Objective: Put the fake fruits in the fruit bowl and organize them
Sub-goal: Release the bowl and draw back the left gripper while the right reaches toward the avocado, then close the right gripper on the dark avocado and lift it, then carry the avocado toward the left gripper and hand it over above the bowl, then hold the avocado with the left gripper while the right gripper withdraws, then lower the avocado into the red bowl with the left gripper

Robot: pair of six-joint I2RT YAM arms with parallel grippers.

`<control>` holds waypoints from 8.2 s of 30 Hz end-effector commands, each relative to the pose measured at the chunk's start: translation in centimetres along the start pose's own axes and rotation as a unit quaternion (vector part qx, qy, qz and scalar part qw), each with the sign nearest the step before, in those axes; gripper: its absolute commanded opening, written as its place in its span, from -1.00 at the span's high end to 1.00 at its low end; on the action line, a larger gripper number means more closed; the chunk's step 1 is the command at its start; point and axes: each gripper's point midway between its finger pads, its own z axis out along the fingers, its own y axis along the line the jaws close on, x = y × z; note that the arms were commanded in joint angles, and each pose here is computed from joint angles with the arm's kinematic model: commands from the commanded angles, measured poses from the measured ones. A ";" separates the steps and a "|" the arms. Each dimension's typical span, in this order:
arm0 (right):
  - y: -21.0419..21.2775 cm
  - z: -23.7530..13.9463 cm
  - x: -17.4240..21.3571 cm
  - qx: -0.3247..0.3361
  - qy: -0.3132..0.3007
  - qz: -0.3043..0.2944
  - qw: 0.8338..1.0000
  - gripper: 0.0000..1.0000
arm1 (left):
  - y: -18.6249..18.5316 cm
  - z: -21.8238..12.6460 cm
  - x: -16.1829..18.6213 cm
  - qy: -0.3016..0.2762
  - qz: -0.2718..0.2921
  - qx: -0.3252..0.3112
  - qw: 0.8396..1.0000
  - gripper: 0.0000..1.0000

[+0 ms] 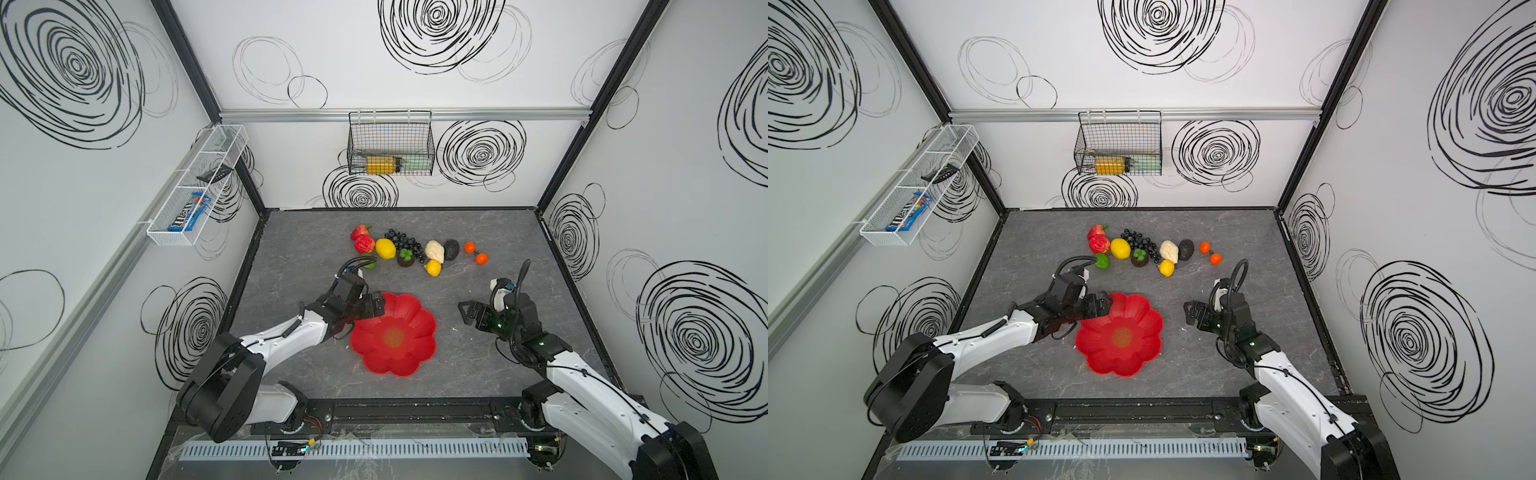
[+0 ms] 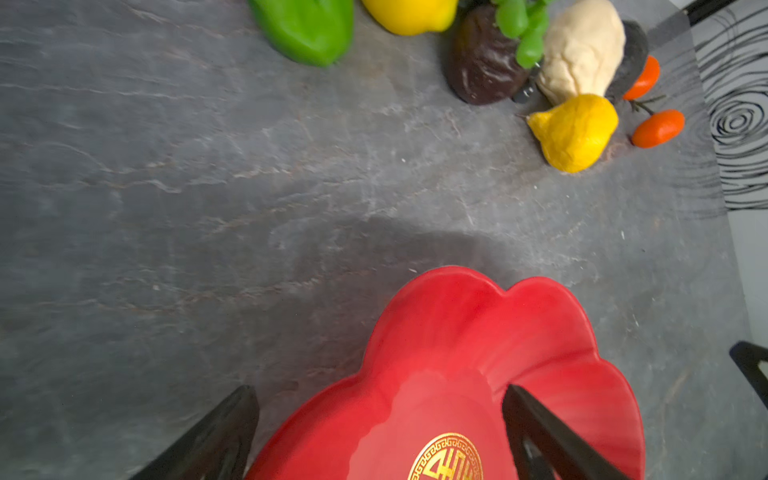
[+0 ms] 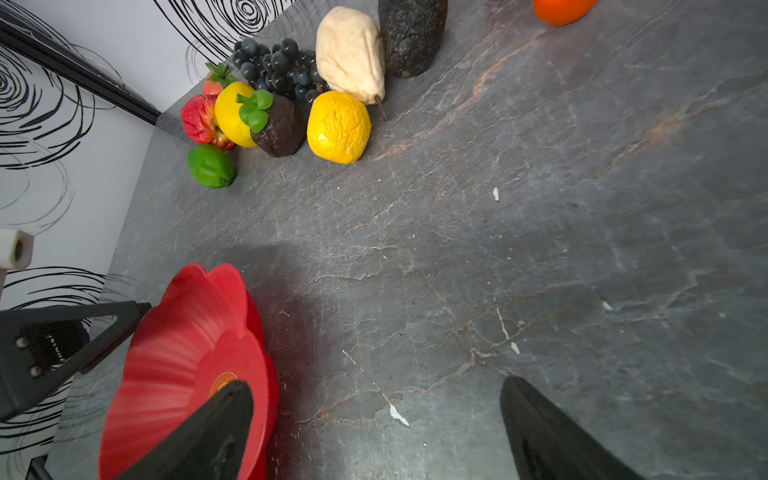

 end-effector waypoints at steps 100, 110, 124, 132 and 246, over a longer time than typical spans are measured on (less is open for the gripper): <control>3.7 9.4 -16.2 -0.077 0.035 0.088 0.993 -0.17 | -4.1 -10.6 -4.1 -0.299 0.042 0.209 0.930 -0.92; 12.2 3.4 -11.0 -0.237 0.064 0.165 0.955 -0.18 | -12.4 -13.9 -2.8 -0.386 0.193 0.266 0.862 -0.98; 17.8 -0.2 -4.8 -0.297 0.086 0.224 0.924 -0.20 | -17.0 -10.9 -2.5 -0.420 0.249 0.215 0.846 -0.95; 19.3 -0.8 -2.7 -0.313 0.101 0.236 0.914 -0.20 | -16.7 -10.0 -2.3 -0.418 0.241 0.200 0.853 -0.91; -1.0 -0.9 -4.0 -0.056 -0.071 0.071 0.993 -0.95 | -6.5 -2.1 12.1 0.104 0.347 0.019 0.932 -0.33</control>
